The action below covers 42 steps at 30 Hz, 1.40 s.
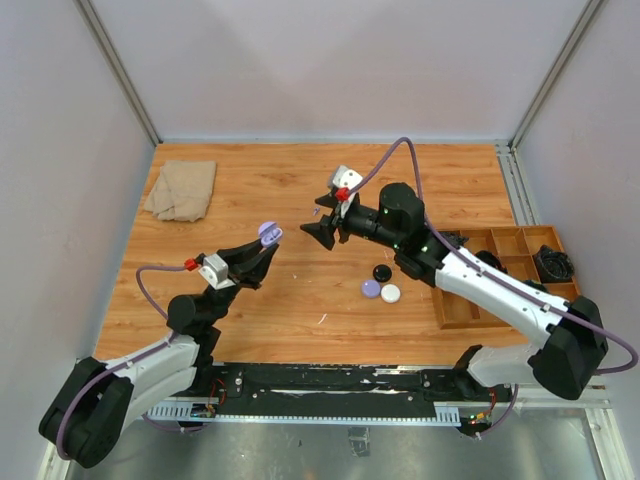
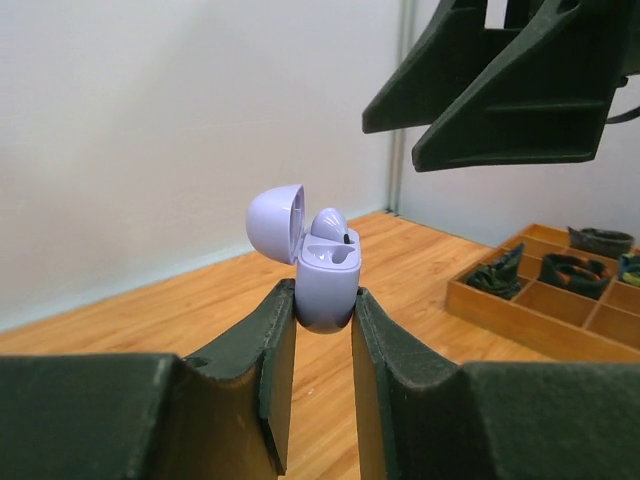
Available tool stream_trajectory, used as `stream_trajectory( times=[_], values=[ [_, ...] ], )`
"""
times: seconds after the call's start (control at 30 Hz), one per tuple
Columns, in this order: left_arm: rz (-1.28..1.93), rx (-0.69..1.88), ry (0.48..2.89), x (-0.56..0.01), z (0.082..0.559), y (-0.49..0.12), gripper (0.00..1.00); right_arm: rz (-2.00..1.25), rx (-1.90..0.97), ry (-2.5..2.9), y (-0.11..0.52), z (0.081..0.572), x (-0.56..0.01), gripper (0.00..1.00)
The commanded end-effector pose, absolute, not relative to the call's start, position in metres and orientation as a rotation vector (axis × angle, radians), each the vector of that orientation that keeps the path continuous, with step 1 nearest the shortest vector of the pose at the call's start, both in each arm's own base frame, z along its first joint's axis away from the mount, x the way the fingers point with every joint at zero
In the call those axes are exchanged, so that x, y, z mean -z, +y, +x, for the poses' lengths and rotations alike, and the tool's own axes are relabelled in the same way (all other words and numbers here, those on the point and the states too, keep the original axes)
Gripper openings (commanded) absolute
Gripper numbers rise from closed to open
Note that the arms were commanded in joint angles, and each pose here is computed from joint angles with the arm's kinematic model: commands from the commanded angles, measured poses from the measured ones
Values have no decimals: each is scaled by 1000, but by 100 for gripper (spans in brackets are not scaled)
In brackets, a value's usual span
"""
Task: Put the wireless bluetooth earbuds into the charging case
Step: Move the earbud to the center of the board.
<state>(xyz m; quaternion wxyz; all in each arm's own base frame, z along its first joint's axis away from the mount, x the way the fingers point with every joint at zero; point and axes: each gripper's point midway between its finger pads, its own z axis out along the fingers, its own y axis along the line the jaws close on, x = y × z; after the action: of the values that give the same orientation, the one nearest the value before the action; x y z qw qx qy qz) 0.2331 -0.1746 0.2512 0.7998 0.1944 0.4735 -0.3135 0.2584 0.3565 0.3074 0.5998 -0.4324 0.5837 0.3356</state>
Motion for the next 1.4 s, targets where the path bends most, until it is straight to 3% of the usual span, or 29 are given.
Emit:
stream_trajectory(
  times=[0.0, 0.33, 0.63, 0.83, 1.37],
  values=[
    [297, 576, 1120, -223, 246, -150, 0, -943, -646, 1533, 332, 307, -285, 65],
    [275, 553, 1128, -222, 249, -146, 0, -721, -550, 1868, 308, 397, -204, 66],
    [296, 544, 1142, -219, 251, -148, 0, -540, -560, 2059, 324, 452, -132, 58],
    [294, 541, 1140, -220, 252, -148, 0, -443, -589, 2144, 337, 477, -87, 54],
    [309, 557, 1121, -224, 248, -150, 0, -254, -620, 2216, 352, 505, -40, 35]
  ],
)
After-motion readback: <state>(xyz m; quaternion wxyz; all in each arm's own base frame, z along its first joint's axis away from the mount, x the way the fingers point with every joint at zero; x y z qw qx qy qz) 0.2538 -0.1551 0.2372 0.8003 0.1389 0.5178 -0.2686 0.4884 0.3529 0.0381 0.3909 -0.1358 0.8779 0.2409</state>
